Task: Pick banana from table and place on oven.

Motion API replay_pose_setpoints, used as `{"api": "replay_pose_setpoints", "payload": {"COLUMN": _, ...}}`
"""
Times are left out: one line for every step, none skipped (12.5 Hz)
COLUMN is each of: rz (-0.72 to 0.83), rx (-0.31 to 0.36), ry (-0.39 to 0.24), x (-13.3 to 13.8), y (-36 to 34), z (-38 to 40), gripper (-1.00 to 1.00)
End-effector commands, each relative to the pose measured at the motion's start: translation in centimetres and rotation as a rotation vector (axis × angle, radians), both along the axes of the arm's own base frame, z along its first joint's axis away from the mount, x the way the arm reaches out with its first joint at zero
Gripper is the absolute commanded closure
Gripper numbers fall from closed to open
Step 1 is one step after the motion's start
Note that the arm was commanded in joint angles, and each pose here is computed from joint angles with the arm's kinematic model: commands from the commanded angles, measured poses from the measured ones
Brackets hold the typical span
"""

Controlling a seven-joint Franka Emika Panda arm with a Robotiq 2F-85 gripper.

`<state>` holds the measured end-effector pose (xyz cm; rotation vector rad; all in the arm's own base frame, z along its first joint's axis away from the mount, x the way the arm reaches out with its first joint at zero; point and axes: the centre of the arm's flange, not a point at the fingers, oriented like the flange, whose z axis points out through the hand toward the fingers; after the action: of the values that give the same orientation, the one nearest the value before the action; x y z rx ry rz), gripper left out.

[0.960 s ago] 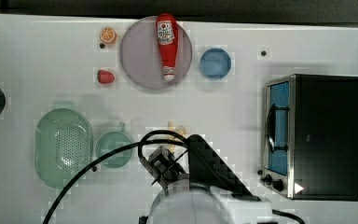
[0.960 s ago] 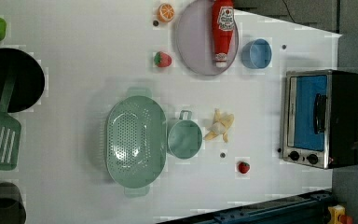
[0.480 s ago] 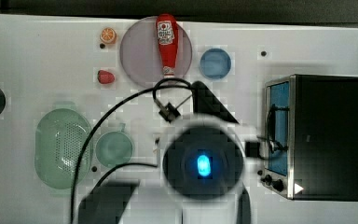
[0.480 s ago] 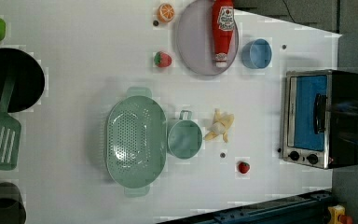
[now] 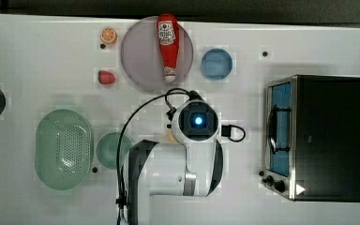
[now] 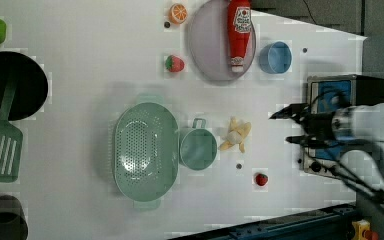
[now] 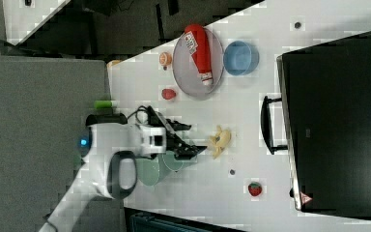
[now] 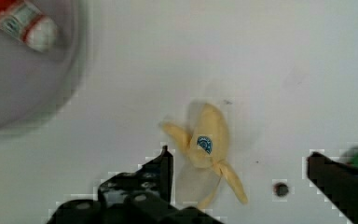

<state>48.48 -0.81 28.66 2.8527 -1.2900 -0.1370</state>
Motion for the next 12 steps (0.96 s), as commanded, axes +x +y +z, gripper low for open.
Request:
{"api": "replay_pose_setpoints", "payload": {"rz": 0.055, "rx": -0.010, "ry": -0.065, "x": 0.3, "y": 0.3, "z": -1.1, "gripper": -1.00}}
{"api": "replay_pose_setpoints", "payload": {"rz": 0.058, "rx": -0.008, "ry": -0.061, "x": 0.0, "y": 0.5, "z": -2.9, "gripper": -1.00}}
{"api": "replay_pose_setpoints", "payload": {"rz": 0.061, "rx": -0.005, "ry": -0.052, "x": -0.2, "y": 0.8, "z": -4.5, "gripper": -1.00}}
{"api": "replay_pose_setpoints", "payload": {"rz": 0.066, "rx": -0.001, "ry": -0.037, "x": -0.3, "y": 1.1, "z": -5.9, "gripper": -1.00}}
{"api": "replay_pose_setpoints", "payload": {"rz": 0.072, "rx": 0.003, "ry": -0.021, "x": -0.5, "y": 1.4, "z": -7.3, "gripper": -1.00}}
{"api": "replay_pose_setpoints", "payload": {"rz": 0.077, "rx": 0.007, "ry": -0.013, "x": -0.6, "y": 1.7, "z": -8.5, "gripper": -1.00}}
{"api": "replay_pose_setpoints", "payload": {"rz": 0.081, "rx": 0.009, "ry": -0.020, "x": -0.6, "y": 2.0, "z": -9.5, "gripper": -1.00}}
{"api": "replay_pose_setpoints", "payload": {"rz": 0.085, "rx": 0.012, "ry": -0.027, "x": -0.6, "y": 2.3, "z": -10.5, "gripper": -1.00}}
{"api": "replay_pose_setpoints", "payload": {"rz": 0.087, "rx": 0.015, "ry": -0.024, "x": -0.7, "y": 2.5, "z": -11.5, "gripper": -1.00}}
{"api": "replay_pose_setpoints", "payload": {"rz": 0.085, "rx": 0.017, "ry": -0.029, "x": -0.7, "y": 2.6, "z": -12.2, "gripper": -1.00}}
{"api": "replay_pose_setpoints", "payload": {"rz": 0.085, "rx": 0.018, "ry": -0.047, "x": -0.5, "y": 2.6, "z": -12.5, "gripper": -0.93}}
{"api": "replay_pose_setpoints", "payload": {"rz": 0.083, "rx": 0.018, "ry": -0.053, "x": -0.6, "y": 2.6, "z": -12.9, "gripper": -0.69}}
